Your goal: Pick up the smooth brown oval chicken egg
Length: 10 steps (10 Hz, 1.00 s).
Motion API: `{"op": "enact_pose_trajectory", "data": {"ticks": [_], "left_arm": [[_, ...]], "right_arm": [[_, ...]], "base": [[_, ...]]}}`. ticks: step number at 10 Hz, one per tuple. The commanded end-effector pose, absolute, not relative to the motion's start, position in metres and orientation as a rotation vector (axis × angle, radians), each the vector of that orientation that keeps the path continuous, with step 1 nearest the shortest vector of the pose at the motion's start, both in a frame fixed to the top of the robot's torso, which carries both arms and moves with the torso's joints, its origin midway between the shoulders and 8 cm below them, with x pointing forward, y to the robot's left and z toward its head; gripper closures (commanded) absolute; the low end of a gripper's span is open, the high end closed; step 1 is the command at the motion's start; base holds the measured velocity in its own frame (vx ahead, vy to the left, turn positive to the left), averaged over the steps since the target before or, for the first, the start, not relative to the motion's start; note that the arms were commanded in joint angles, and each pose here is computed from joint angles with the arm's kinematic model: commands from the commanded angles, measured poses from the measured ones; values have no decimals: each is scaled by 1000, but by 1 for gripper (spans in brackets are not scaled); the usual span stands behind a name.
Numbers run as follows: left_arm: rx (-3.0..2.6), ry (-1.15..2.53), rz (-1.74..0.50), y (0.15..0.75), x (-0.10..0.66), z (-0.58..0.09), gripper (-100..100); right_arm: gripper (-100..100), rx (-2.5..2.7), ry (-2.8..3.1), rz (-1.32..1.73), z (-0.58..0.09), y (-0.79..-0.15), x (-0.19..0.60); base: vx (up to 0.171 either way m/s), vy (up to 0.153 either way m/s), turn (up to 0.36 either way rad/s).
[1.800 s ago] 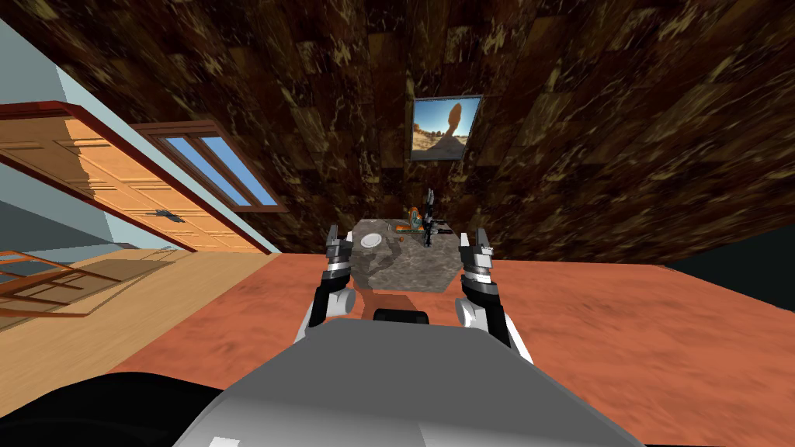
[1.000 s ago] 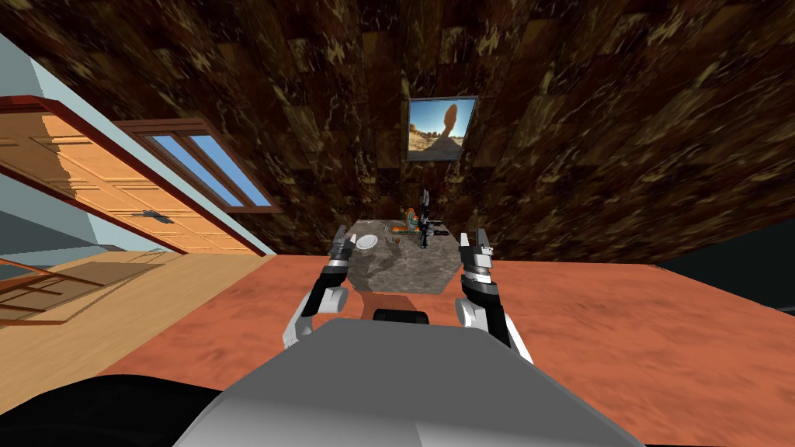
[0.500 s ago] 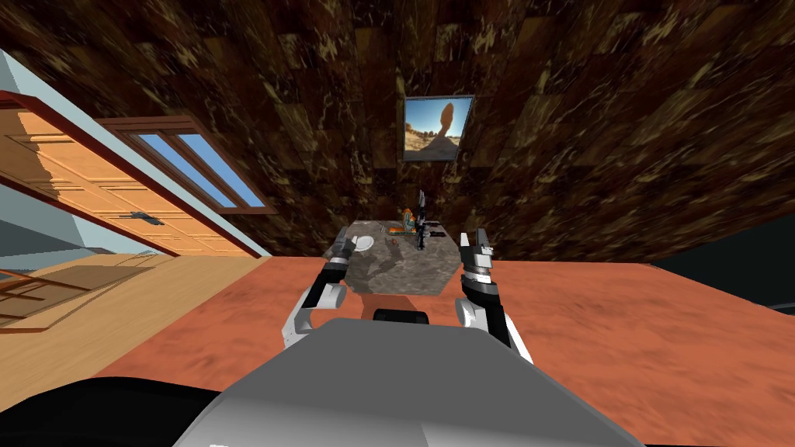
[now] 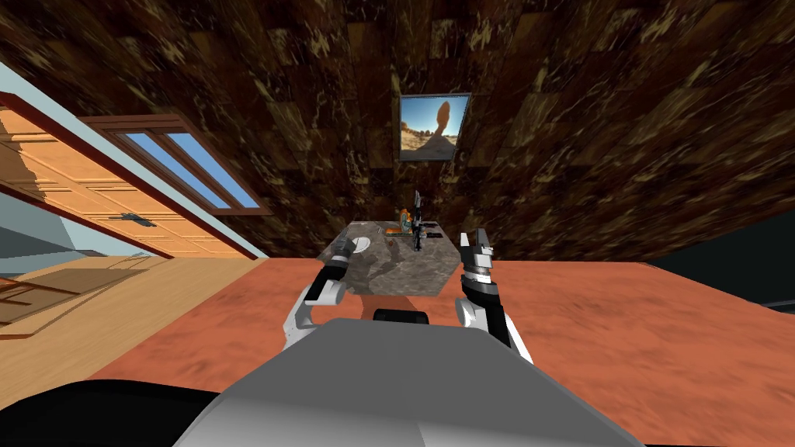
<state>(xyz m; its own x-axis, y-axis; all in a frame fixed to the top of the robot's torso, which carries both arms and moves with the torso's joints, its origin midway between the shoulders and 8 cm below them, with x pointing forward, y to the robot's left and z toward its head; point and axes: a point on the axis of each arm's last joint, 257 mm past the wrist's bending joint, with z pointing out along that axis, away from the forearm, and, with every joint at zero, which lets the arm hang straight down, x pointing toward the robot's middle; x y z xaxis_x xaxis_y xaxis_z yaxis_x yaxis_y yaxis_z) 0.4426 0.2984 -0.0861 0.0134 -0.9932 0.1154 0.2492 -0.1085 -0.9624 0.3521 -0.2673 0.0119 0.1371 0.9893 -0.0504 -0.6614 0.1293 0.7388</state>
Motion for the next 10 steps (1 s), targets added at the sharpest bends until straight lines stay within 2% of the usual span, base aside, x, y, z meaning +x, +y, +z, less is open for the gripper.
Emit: {"op": "enact_pose_trajectory", "data": {"ticks": [1,10], "left_arm": [[-1170,956,-1375,302,449,-96,-100],[-1410,995,-1335,319,468,-142,-100]], "right_arm": [[0,646,631,1322,12,-267,352],[0,646,631,1323,12,-267,352]], "base": [[51,-61,-28],[33,-50,-13]]}}
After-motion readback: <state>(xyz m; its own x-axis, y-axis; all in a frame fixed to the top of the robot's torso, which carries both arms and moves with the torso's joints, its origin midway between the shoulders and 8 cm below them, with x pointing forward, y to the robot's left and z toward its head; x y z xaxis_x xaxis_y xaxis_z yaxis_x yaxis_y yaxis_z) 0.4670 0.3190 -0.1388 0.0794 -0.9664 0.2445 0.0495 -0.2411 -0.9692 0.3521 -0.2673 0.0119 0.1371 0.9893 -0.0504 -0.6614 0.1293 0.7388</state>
